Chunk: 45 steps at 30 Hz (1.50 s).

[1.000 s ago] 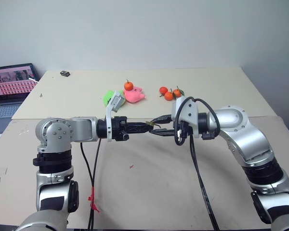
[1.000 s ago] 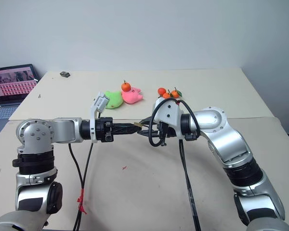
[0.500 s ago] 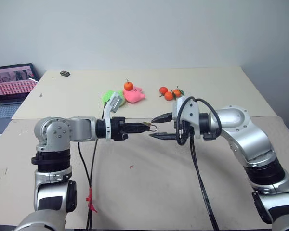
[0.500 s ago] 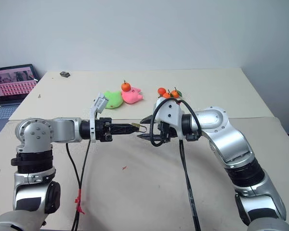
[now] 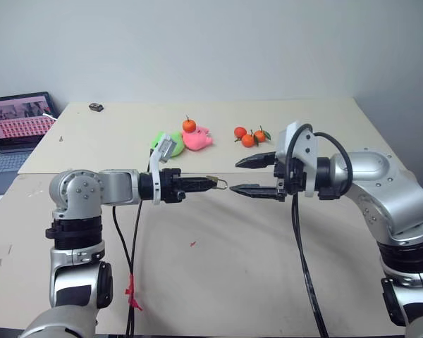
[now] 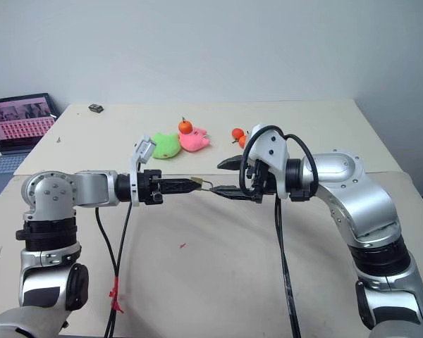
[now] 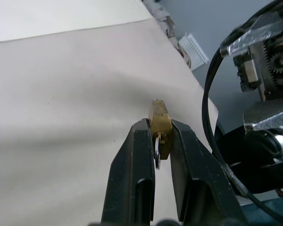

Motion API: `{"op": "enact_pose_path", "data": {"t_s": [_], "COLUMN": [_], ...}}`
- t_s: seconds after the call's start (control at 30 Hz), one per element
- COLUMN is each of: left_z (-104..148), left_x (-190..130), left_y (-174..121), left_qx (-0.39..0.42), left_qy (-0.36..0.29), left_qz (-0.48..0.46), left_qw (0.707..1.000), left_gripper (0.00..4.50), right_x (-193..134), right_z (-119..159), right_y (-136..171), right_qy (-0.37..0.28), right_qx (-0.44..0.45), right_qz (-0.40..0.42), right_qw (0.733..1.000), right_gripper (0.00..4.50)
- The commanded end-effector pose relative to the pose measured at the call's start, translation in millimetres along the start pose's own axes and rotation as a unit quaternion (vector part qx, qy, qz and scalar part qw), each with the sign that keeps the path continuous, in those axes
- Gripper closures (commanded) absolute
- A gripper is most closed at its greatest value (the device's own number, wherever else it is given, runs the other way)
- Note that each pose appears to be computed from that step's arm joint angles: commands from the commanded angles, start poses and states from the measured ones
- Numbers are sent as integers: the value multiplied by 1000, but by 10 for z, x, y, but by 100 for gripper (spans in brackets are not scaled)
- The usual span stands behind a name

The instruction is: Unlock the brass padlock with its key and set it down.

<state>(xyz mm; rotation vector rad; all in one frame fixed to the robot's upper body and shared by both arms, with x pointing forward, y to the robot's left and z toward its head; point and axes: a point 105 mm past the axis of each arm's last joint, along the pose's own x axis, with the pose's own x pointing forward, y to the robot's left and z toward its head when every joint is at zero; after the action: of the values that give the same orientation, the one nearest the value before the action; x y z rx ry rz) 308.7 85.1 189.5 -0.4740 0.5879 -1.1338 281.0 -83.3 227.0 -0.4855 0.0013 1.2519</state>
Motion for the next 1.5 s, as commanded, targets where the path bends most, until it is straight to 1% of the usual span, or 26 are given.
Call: {"op": "enact_pose_path", "data": {"t_s": [0.03, 0.1, 0.13, 0.17, 0.2, 0.3, 0.6, 0.73, 0.93, 1.2, 1.5], "left_z": [171, 169, 163, 153, 141, 154, 167, 133, 35, 10, 28], "left_x": [-25, -23, -23, -22, -21, -22, -12, 14, 25, 46, 78], "left_y": [-154, -191, -200, -211, -227, -293, -378, -403, -409, -343, -301], "left_qx": [4, 1, -6, -13, -17, -28, -51, -59, -51, -53, -54], "left_qy": [-27, -26, -28, -28, -28, -39, -44, -41, -30, -30, -34], "left_qz": [-36, -48, -53, -60, -67, -97, -129, -135, -122, -105, -96], "left_qw": [999, 999, 998, 998, 997, 994, 989, 988, 991, 993, 993], "left_gripper": [443, 443, 443, 443, 443, 443, 443, 443, 443, 443, 443], "right_x": [-36, -44, -49, -52, -55, -57, -39, -45, -64, -129, -137], "right_z": [28, -27, -50, -74, -92, -142, -201, -197, -144, -10, 60], "right_y": [22, 16, 12, 7, 5, -10, -60, -78, -71, -64, -29], "right_qy": [-15, -10, -9, -7, -6, -5, -5, -6, -6, -6, -7], "right_qx": [0, 4, 6, 9, 10, 15, 16, 13, 5, -4, -6], "right_qz": [-14, -20, -23, -26, -29, -37, -53, -58, -54, -47, -41], "right_qw": [1000, 1000, 1000, 1000, 1000, 999, 998, 998, 998, 999, 999], "right_gripper": [290, 351, 392, 421, 440, 440, 440, 440, 440, 440, 440]}}
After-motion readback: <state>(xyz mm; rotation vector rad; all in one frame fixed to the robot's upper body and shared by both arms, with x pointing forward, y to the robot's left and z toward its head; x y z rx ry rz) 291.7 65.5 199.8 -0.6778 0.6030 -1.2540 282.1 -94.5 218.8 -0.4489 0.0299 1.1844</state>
